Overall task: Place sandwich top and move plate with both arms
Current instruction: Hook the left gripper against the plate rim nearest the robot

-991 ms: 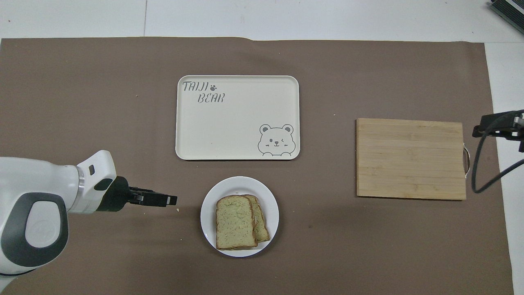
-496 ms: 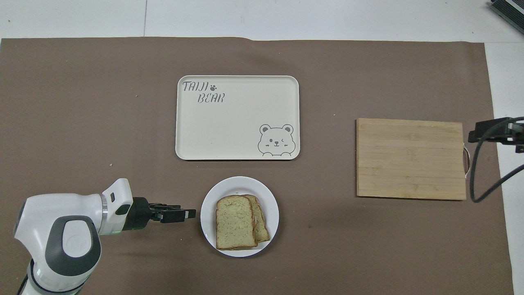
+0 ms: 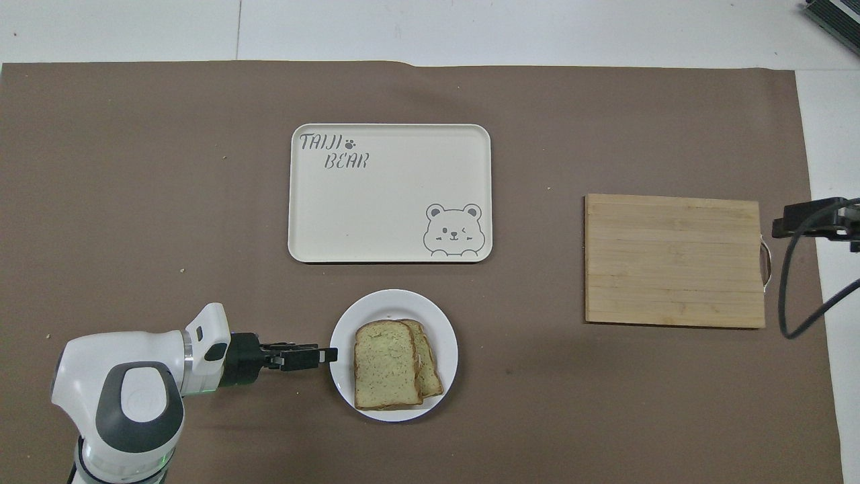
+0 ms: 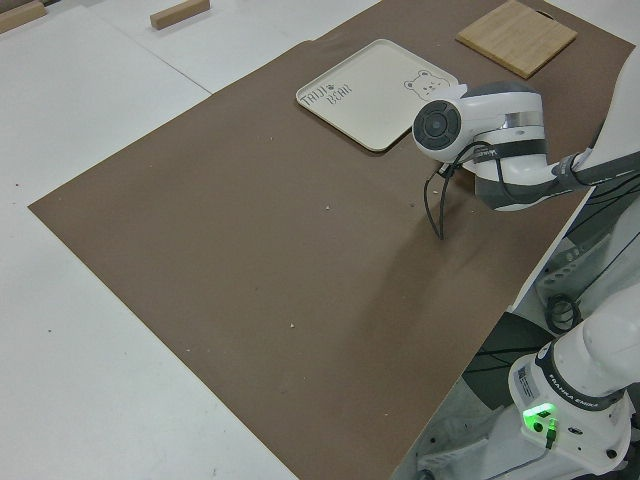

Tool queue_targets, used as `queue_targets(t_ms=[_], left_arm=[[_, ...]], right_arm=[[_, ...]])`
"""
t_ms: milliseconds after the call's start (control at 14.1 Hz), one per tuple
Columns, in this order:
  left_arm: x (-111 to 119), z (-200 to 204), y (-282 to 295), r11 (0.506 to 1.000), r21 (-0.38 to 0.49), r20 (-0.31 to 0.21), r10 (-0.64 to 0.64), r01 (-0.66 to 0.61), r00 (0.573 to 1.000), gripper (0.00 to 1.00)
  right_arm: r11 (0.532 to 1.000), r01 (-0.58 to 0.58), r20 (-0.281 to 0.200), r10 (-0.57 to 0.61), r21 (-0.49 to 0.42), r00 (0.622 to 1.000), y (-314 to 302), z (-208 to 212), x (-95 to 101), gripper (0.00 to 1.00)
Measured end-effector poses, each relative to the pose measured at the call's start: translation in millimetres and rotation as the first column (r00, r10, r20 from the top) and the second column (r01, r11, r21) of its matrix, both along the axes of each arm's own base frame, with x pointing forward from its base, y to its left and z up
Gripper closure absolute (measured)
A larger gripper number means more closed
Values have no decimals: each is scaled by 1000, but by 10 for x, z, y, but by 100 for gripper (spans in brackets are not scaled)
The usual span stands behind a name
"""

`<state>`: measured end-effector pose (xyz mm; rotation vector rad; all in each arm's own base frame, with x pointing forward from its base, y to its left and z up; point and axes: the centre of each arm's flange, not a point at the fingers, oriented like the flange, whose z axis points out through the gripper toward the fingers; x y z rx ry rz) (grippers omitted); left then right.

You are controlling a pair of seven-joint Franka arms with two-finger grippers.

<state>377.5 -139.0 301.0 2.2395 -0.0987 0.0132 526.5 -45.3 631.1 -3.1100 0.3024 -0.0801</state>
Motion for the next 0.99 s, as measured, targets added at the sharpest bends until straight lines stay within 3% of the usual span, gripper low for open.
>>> queue_targets(t_ms=[354,920,991], left_arm=[[-124,-194,12,995,-71,-46,73,-76,996,33],[-222,-553,88,991,-117,-47,65,-70,997,37],[-222,-559,87,990,-121,-49,69,-75,996,47]], right_arm=[[998,-49,-12,49,-36,999,26,-13,-3,0],[997,-63,-30,62,-37,998,43,-26,-21,0],[997,-62,-45,60,-35,997,39,-35,-38,0]])
